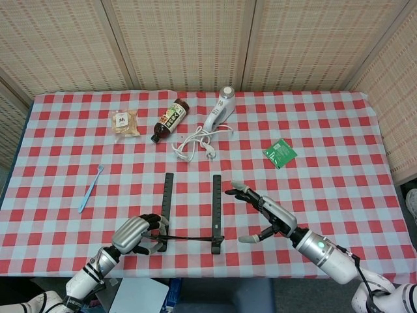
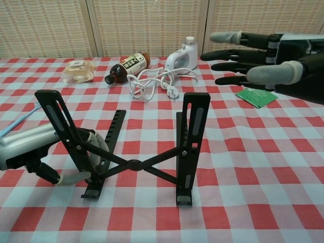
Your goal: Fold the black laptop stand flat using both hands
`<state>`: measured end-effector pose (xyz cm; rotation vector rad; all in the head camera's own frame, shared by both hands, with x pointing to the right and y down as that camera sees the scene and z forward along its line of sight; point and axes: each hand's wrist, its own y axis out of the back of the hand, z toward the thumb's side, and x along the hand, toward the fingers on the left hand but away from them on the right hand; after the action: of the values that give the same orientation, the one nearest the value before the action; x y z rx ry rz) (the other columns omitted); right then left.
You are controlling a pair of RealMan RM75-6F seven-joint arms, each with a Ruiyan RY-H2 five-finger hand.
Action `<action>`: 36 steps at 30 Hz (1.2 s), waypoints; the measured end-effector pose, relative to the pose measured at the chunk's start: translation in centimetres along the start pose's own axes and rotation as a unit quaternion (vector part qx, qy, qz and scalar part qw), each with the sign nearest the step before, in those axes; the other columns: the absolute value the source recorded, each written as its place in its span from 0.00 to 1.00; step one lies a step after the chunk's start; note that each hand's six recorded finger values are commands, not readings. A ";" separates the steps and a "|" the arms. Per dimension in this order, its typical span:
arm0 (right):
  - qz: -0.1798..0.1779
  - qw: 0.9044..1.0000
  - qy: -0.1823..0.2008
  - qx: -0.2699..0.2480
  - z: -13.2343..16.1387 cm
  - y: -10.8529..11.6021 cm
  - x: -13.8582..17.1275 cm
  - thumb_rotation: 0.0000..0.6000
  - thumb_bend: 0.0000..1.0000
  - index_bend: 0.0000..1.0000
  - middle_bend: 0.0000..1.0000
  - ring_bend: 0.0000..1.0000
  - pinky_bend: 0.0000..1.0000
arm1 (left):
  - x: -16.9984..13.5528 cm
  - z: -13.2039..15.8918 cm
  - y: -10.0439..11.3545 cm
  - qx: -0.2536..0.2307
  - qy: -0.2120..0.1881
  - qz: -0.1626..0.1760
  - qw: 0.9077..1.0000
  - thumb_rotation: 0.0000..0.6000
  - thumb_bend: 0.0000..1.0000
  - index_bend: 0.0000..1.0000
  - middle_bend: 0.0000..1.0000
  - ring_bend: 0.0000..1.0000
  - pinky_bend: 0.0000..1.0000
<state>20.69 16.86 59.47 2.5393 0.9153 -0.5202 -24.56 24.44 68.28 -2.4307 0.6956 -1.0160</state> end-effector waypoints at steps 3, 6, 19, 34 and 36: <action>-0.001 1.000 -0.001 0.000 -0.1 0.0 0.0 1.00 0.00 0.00 0.11 0.00 0.03 | 0.1 0.0 0.0 0.000 -0.001 0.000 1.000 1.00 0.35 0.47 0.30 0.26 0.35; -0.002 1.000 -0.001 0.000 -0.1 0.1 0.1 1.00 0.01 0.00 0.11 0.00 0.03 | 0.2 0.1 -0.1 -0.001 0.000 0.000 1.000 1.00 0.35 0.46 0.30 0.26 0.34; -0.003 1.000 0.000 0.000 -0.1 0.1 0.2 1.00 0.01 0.00 0.11 0.00 0.03 | 0.0 -0.4 0.0 0.023 0.008 -0.001 1.000 1.00 0.36 0.48 0.30 0.26 0.34; -0.007 1.000 0.001 0.001 0.0 0.3 0.4 1.00 0.01 0.00 0.11 0.00 0.03 | 0.1 -0.6 0.1 0.028 0.014 0.000 1.000 1.00 0.35 0.49 0.30 0.26 0.34; -0.007 1.000 0.002 0.002 0.0 0.4 0.4 1.00 0.01 0.00 0.11 0.00 0.03 | 0.0 -0.6 0.2 0.028 0.016 0.001 0.999 1.00 0.35 0.49 0.30 0.26 0.34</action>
<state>21.23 16.83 59.39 2.5392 0.9342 -0.5223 -25.09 24.13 68.60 -2.3702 0.6710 -1.0629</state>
